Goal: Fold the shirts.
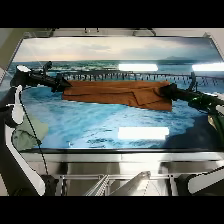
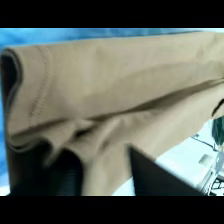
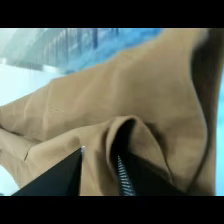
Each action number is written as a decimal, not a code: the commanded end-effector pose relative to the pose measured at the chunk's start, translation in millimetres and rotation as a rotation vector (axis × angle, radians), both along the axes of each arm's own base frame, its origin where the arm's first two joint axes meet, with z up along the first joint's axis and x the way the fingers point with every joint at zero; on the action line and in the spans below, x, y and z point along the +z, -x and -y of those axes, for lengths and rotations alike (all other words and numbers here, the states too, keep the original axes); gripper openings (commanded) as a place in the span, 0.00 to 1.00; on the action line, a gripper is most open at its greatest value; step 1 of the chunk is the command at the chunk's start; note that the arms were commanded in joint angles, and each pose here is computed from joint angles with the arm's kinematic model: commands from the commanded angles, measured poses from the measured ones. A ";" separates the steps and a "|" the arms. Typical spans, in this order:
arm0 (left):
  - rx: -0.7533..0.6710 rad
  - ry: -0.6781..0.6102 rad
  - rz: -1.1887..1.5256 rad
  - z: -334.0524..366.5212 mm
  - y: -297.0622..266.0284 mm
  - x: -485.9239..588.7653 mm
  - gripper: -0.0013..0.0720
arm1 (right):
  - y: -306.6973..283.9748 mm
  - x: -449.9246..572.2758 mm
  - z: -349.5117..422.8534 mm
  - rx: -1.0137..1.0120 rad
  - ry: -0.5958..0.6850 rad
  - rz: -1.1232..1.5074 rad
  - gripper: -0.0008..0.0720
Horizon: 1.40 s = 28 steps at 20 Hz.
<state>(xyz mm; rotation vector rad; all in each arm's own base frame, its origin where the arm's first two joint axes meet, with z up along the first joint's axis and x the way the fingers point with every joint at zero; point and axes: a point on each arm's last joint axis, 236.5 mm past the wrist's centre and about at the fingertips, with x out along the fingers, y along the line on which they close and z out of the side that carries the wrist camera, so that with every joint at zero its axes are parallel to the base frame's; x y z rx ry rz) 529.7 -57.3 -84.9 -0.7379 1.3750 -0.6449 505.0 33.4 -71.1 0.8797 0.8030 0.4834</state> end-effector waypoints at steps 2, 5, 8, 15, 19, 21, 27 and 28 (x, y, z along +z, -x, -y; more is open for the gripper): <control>0.050 -0.008 0.035 -17.8 -10.4 32.5 1.00 | 8.7 6.3 57.8 0.041 0.194 -0.112 0.89; 0.199 -0.047 0.115 -48.3 -26.2 56.1 1.00 | 19.5 -3.1 84.2 0.019 0.266 -0.238 0.89; 0.219 -0.020 0.141 -43.1 -24.1 78.0 0.98 | 25.3 -17.8 58.0 0.089 0.237 -0.274 0.89; 0.006 0.004 0.132 44.2 -2.5 82.0 0.77 | 23.9 -41.5 -32.4 0.217 0.109 -0.313 0.84; -0.107 -0.036 0.239 115.6 -5.1 75.9 0.01 | 24.9 -37.5 -44.1 0.234 0.078 -0.313 0.10; -0.167 -0.106 0.252 149.3 0.1 53.5 0.01 | 25.8 -32.2 -44.6 0.236 0.052 -0.312 0.04; -0.340 -0.200 0.148 231.3 48.3 -25.8 0.01 | 34.2 -4.6 -20.3 0.241 0.024 -0.293 0.04; -0.346 -0.201 0.149 240.6 51.0 -31.0 0.01 | 36.7 3.2 -12.6 0.240 0.022 -0.286 0.04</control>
